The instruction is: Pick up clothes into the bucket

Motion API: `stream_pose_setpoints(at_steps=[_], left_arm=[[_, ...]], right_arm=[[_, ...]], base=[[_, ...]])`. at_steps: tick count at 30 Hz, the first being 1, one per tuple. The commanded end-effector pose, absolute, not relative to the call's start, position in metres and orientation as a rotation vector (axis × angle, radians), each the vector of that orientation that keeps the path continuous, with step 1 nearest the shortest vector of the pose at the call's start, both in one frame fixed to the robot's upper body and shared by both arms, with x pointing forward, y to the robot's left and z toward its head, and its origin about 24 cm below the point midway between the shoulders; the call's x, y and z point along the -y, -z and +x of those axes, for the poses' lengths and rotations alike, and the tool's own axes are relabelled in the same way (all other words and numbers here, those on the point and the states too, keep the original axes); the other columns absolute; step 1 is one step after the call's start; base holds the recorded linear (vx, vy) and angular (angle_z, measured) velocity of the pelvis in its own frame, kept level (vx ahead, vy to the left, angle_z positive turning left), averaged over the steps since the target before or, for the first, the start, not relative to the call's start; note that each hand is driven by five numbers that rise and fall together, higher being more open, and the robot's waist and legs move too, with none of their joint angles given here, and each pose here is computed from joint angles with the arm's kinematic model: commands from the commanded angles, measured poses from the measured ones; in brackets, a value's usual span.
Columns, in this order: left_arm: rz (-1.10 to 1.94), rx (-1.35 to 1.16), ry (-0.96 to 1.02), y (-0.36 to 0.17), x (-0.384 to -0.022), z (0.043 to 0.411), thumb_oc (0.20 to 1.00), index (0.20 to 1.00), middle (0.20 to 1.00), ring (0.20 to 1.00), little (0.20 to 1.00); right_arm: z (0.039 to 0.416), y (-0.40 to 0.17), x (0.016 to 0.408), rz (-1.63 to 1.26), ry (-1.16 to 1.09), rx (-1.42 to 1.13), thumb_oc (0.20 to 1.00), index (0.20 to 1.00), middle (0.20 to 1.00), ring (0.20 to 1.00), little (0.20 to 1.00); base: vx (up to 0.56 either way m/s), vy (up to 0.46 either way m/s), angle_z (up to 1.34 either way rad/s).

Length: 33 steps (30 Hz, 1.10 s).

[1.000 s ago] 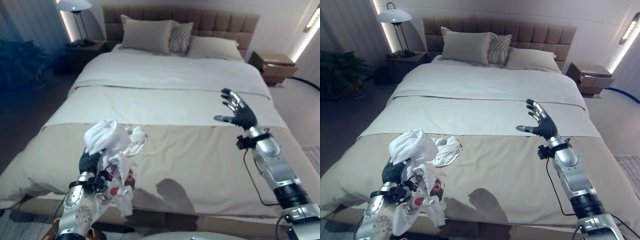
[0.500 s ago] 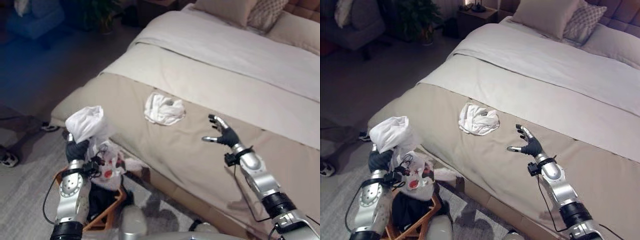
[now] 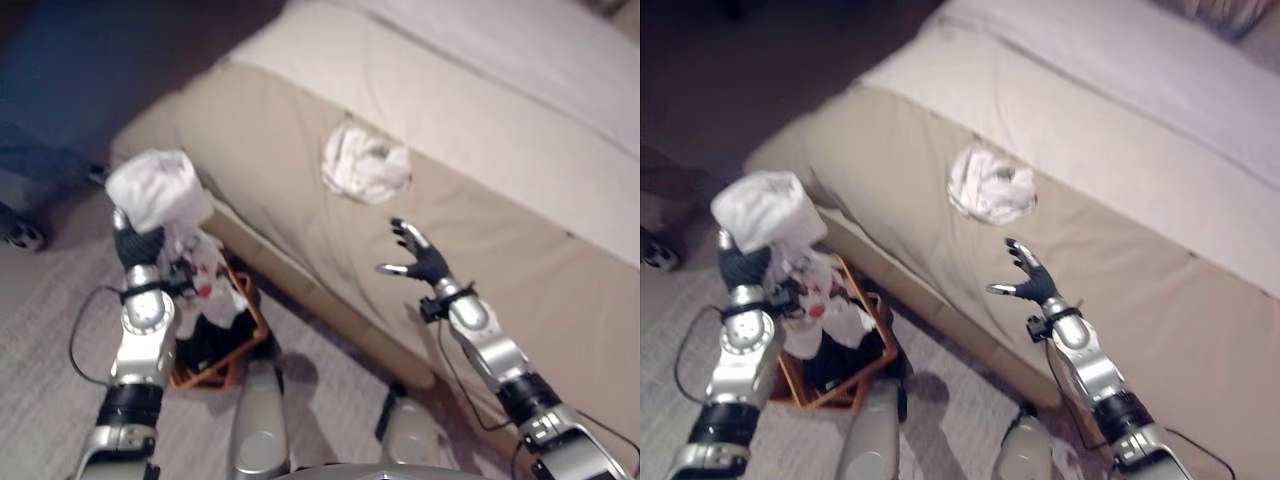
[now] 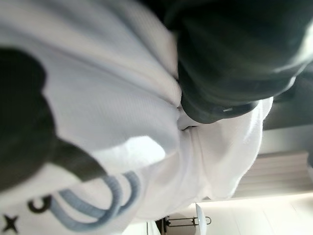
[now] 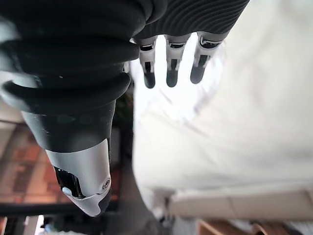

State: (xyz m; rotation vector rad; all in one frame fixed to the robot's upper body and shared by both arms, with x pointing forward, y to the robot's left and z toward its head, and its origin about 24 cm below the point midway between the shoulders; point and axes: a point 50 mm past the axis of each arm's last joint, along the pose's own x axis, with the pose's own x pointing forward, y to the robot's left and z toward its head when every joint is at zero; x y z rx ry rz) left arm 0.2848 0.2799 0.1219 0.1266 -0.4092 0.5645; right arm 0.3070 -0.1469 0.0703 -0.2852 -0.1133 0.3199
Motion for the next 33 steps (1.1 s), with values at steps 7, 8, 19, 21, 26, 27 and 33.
stream_pose_setpoints(at_steps=[7, 8, 19, 21, 26, 27, 33], left_arm=[[0.239, 0.692, -0.78, -0.2, -0.303, 0.298, 0.2, 0.2, 0.2, 0.2, 0.2], [0.25, 0.701, -0.793, -0.208, -0.308, 0.3, 0.2, 0.2, 0.2, 0.2, 0.2], [0.39, 0.689, -1.022, -0.294, -0.373, 0.308, 0.2, 0.2, 0.2, 0.2, 0.2], [0.404, 0.696, -1.023, -0.304, -0.374, 0.308, 0.2, 0.2, 0.2, 0.2, 0.2], [0.485, 0.677, -1.014, -0.311, -0.374, 0.313, 0.2, 0.2, 0.2, 0.2, 0.2], [0.484, 0.659, -1.014, -0.307, -0.375, 0.314, 0.2, 0.2, 0.2, 0.2, 0.2], [0.458, 0.513, -1.021, -0.261, -0.378, 0.32, 0.2, 0.2, 0.2, 0.2, 0.2]], right_arm=[[0.307, -0.109, 0.144, -0.2, -0.286, 0.332, 1.0, 1.0, 1.0, 1.0, 1.0], [0.308, -0.11, 0.143, -0.2, -0.286, 0.336, 1.0, 1.0, 1.0, 1.0, 1.0], [0.315, -0.117, 0.127, -0.219, -0.324, 0.371, 1.0, 1.0, 1.0, 1.0, 1.0], [0.315, -0.117, 0.127, -0.213, -0.325, 0.375, 1.0, 1.0, 1.0, 1.0, 1.0], [0.312, -0.116, 0.122, -0.205, -0.347, 0.388, 1.0, 1.0, 1.0, 1.0, 1.0], [0.312, -0.117, 0.121, -0.202, -0.352, 0.393, 1.0, 1.0, 1.0, 1.0, 1.0], [0.305, -0.123, 0.118, -0.191, -0.357, 0.439, 1.0, 1.0, 1.0, 1.0, 1.0]], base=[[-0.07, -0.046, 0.28], [-0.05, -0.021, 0.35], [-0.01, 0.004, 0.08], [0.0, -0.008, 0.02], [0.0, -0.003, -0.01], [0.01, 0.001, -0.11], [0.02, -0.008, -0.08]])
